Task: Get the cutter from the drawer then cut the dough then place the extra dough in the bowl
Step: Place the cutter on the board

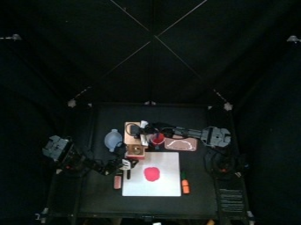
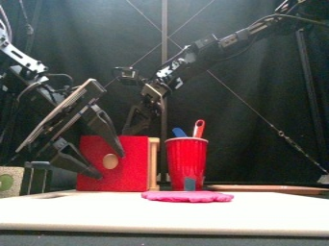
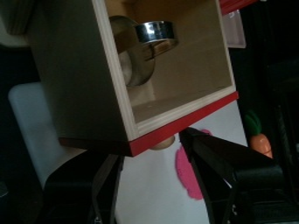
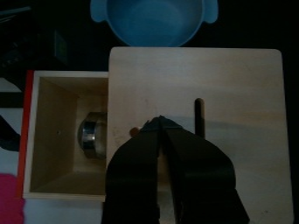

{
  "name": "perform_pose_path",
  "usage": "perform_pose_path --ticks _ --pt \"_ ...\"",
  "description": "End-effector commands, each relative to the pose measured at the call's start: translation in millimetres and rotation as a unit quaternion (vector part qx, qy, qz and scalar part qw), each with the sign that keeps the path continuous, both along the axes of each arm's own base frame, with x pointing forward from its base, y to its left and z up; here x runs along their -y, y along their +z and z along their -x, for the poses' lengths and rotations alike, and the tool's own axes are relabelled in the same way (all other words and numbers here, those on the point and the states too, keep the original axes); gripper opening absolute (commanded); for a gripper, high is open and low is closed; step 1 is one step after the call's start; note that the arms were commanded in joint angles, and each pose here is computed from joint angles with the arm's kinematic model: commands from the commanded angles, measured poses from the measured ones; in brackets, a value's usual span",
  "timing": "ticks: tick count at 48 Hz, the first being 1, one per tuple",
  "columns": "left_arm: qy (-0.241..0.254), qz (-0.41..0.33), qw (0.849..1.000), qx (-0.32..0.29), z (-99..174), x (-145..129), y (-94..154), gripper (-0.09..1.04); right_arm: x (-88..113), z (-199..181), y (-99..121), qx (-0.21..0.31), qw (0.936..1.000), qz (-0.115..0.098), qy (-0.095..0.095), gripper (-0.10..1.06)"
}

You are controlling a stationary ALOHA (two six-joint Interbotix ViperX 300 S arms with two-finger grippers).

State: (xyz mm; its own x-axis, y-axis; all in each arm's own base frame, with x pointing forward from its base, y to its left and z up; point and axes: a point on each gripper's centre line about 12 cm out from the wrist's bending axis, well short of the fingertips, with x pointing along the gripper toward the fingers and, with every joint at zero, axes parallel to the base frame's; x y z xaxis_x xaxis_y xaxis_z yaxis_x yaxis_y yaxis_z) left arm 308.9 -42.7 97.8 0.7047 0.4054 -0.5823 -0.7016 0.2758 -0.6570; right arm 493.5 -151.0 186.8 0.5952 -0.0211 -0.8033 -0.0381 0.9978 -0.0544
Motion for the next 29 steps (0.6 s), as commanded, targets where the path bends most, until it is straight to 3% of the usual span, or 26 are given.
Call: perform_pose_path --ticks 1,22,29 --pt "-0.004 0.005 1.000 0.019 -4.1 3.4 11.1 0.86 3.8 1.8 -9.9 -0.012 0.9999 -0.002 -0.002 0.05" --pt "-0.042 0.017 0.999 0.030 10.3 16.4 23.5 0.87 4.1 1.2 -8.8 -0.011 0.9999 -0.001 -0.002 0.05" --pt "-0.081 0.021 0.996 0.034 24.9 23.7 31.3 0.87 4.4 0.7 -7.8 -0.010 1.0000 0.000 -0.002 0.05"
